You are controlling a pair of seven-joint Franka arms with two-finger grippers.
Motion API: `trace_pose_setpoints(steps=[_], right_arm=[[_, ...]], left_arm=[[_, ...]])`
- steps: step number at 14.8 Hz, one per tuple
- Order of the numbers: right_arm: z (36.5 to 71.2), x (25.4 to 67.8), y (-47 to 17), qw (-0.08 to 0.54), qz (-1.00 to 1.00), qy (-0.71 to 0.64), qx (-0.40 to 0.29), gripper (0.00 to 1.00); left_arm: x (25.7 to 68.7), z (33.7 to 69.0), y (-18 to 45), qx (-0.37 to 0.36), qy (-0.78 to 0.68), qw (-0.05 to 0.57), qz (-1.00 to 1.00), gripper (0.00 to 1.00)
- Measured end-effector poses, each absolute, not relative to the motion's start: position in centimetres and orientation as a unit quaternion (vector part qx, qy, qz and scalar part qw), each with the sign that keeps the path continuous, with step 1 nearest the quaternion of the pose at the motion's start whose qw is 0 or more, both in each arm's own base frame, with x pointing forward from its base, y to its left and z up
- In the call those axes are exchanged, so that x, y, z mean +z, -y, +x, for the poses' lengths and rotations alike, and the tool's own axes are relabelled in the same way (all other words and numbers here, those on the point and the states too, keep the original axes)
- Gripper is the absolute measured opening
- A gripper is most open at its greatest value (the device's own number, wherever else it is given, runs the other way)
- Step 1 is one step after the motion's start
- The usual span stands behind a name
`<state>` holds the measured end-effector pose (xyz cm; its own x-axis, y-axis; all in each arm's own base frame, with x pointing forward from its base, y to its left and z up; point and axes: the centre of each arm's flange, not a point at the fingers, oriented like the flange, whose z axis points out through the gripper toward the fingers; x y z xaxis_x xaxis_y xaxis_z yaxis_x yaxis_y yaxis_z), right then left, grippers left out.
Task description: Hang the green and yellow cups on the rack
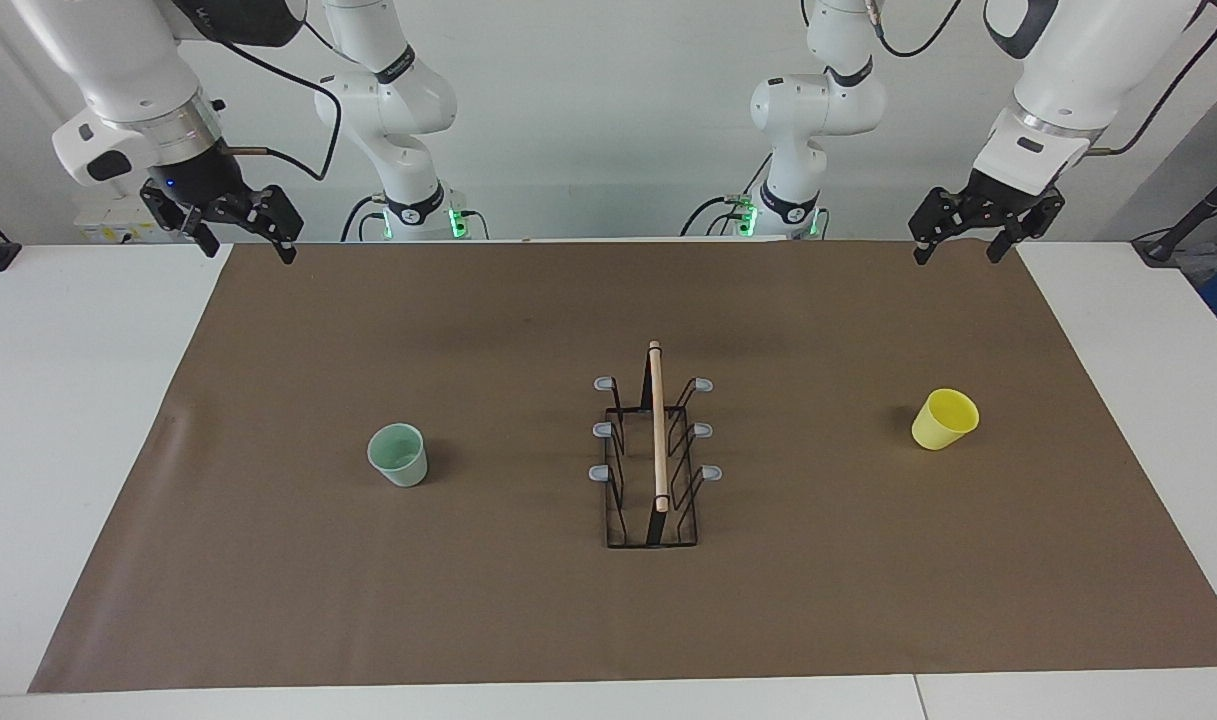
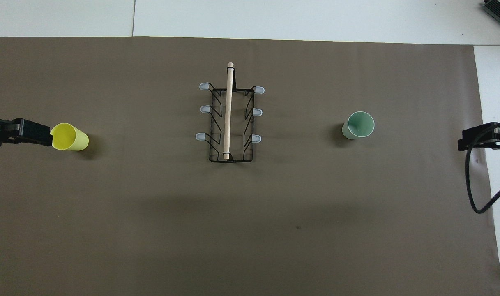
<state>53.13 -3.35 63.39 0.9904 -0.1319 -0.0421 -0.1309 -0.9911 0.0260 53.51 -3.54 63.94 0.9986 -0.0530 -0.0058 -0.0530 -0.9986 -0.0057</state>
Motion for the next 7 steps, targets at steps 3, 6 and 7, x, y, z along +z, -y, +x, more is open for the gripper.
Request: trace_pose_setpoints(steps=[3,6,7], right_arm=[[53.1,63.4,3.3,0.012,0.998,0.066,-0.022,1.0],[53.1,63.4,3.4,0.012,0.998,0.066,-0.02,1.0],[53.1,63.5,3.4,0.012,0.998,0.065,-0.02,1.0]], left_arm=[[65.2,53.4,3.3,-0.008,-0.025,0.002,-1.0,1.0],[65.6,53.4,1.7,-0.008,-0.012,0.0,-1.0,1.0],[65.4,53.4,1.3,-0.005,-0.009,0.0,-1.0,1.0]])
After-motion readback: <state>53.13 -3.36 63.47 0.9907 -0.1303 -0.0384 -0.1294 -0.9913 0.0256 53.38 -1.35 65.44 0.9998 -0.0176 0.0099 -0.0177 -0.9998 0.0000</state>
